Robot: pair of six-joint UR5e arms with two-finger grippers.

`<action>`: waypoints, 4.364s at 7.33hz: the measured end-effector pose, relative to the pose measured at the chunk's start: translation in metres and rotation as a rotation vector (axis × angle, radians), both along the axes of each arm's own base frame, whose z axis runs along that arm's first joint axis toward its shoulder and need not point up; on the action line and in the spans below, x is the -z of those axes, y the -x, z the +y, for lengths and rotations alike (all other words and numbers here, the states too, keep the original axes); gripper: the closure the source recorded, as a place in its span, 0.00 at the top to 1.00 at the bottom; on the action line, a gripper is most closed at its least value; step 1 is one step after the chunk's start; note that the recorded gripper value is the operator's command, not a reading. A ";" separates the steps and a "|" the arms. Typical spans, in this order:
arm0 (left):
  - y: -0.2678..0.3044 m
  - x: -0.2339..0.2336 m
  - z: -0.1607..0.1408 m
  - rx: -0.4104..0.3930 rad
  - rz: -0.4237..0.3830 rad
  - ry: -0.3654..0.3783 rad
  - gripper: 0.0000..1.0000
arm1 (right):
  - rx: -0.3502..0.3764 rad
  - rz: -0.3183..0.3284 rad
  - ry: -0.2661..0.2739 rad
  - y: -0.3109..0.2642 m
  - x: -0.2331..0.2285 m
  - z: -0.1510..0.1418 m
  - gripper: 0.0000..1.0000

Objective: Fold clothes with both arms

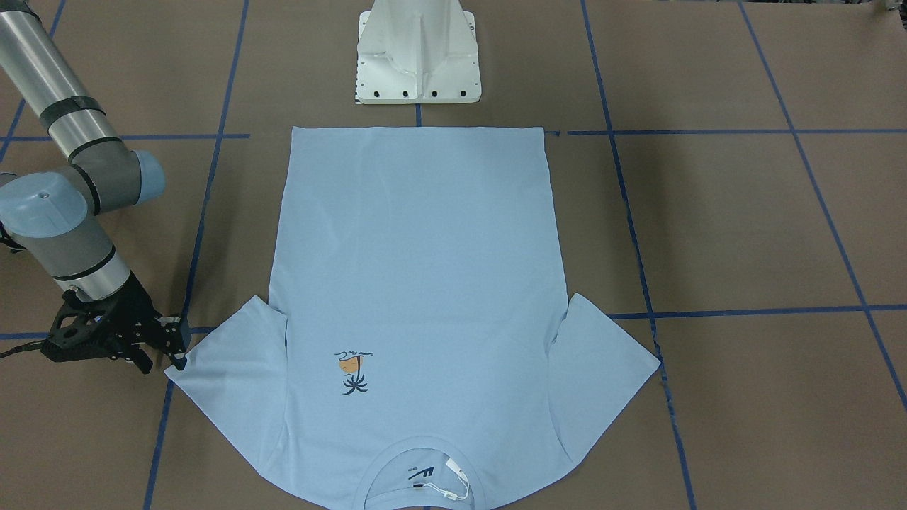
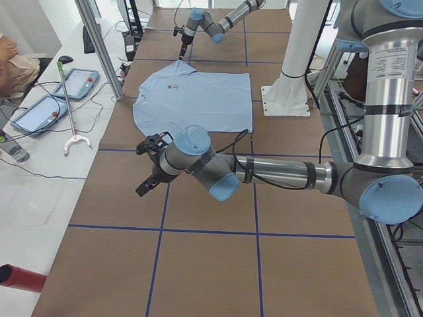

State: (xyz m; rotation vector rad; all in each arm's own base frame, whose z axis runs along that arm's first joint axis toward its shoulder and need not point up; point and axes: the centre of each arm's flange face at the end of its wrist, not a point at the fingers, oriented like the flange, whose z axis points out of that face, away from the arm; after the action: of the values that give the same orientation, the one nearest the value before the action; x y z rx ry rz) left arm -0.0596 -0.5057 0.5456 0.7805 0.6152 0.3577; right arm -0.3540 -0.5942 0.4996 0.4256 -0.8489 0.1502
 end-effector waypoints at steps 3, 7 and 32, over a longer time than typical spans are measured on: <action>0.000 0.001 0.000 -0.001 -0.001 -0.003 1.00 | 0.000 0.002 -0.003 0.003 0.000 0.001 0.26; 0.000 -0.001 0.001 0.000 -0.001 -0.001 1.00 | -0.001 0.004 -0.005 0.003 0.000 0.001 0.00; -0.153 0.075 -0.053 0.062 0.275 0.184 0.69 | 0.096 0.108 0.072 -0.066 0.271 -0.042 1.00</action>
State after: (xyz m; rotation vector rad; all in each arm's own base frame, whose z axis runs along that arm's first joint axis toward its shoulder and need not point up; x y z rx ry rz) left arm 0.0934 -0.5584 0.4705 0.6747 0.8665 0.1343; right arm -0.2875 -0.6360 0.2288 0.3216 -0.7536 0.0682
